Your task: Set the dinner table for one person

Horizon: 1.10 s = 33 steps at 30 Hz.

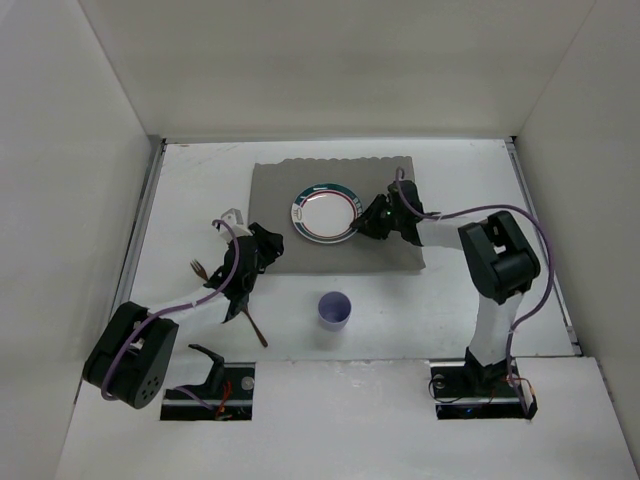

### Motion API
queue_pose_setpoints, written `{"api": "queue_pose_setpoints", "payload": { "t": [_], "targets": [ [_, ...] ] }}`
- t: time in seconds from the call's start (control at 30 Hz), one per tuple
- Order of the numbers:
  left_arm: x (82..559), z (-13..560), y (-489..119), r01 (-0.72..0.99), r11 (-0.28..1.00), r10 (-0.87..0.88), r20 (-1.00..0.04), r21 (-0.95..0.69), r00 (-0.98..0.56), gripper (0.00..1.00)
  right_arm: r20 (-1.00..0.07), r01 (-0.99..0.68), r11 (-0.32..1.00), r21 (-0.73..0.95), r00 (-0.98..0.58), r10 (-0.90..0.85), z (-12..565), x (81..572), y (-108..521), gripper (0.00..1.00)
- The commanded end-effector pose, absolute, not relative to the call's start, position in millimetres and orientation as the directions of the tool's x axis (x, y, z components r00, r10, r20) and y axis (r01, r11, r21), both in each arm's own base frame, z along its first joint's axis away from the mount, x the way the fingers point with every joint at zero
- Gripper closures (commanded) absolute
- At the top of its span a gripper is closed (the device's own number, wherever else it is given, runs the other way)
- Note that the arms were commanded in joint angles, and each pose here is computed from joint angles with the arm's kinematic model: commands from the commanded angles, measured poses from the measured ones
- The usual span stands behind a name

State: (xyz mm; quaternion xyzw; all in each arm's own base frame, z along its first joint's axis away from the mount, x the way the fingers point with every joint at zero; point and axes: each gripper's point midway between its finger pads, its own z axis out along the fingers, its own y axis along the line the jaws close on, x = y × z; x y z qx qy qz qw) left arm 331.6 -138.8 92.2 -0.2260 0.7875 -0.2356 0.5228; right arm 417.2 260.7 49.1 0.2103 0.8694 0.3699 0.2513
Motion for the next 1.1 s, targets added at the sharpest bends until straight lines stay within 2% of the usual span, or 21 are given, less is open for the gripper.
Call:
{"api": "queue_pose_setpoints", "payload": {
  "t": [0.0, 0.17, 0.33, 0.4, 0.53, 0.6, 0.63, 0.77, 0.83, 1.07],
  "targets": [
    [338.3, 109.4, -137.6, -0.082, 0.778, -0.616, -0.730, -0.623, -0.296, 0.59, -0.309, 0.130, 0.641, 0.756, -0.793, 0.526, 62.8, 422.5, 267.6, 0.64],
    [337.9, 111.2, -139.0, -0.079, 0.779, -0.614, -0.732, -0.622, -0.293, 0.59, -0.416, 0.109, 0.699, 0.707, -0.736, 0.534, 85.1, 416.7, 244.4, 0.47],
    [335.8, 113.0, -142.0, -0.068, 0.779, -0.612, -0.734, -0.623, -0.295, 0.58, -0.586, 0.032, 0.806, 0.591, -0.670, 0.456, 121.5, 396.8, 221.9, 0.43],
    [336.3, 113.0, -140.4, -0.073, 0.782, -0.611, -0.737, -0.619, -0.289, 0.58, -0.665, -0.038, 0.848, 0.528, -0.640, 0.385, 137.7, 377.3, 221.8, 0.50],
    [334.3, 111.3, -146.8, -0.060, 0.784, -0.603, -0.736, -0.618, -0.307, 0.59, -0.789, -0.232, 0.890, 0.392, -0.583, 0.195, 171.1, 322.8, 238.5, 0.81],
    [334.8, 112.2, -148.2, -0.057, 0.787, -0.599, -0.740, -0.614, -0.305, 0.59, -0.808, -0.304, 0.894, 0.331, -0.580, 0.102, 177.7, 293.5, 247.7, 0.83],
    [335.6, 111.6, -149.0, -0.059, 0.789, -0.598, -0.741, -0.612, -0.307, 0.59, -0.812, -0.336, 0.891, 0.306, -0.581, 0.059, 179.6, 279.8, 252.4, 0.81],
    [333.9, 111.0, -153.2, -0.048, 0.787, -0.596, -0.737, -0.616, -0.319, 0.59, -0.801, -0.422, 0.874, 0.242, -0.595, -0.066, 175.5, 237.3, 264.1, 0.56],
    [333.5, 114.3, -152.0, -0.045, 0.786, -0.598, -0.741, -0.616, -0.306, 0.59, -0.783, -0.450, 0.866, 0.219, -0.610, -0.119, 169.9, 221.0, 265.5, 0.49],
    [331.9, 116.0, -151.5, -0.041, 0.784, -0.601, -0.741, -0.619, -0.298, 0.58, -0.733, -0.570, 0.800, 0.188, -0.623, -0.272, 153.1, 175.9, 285.2, 0.44]
  ]
}}
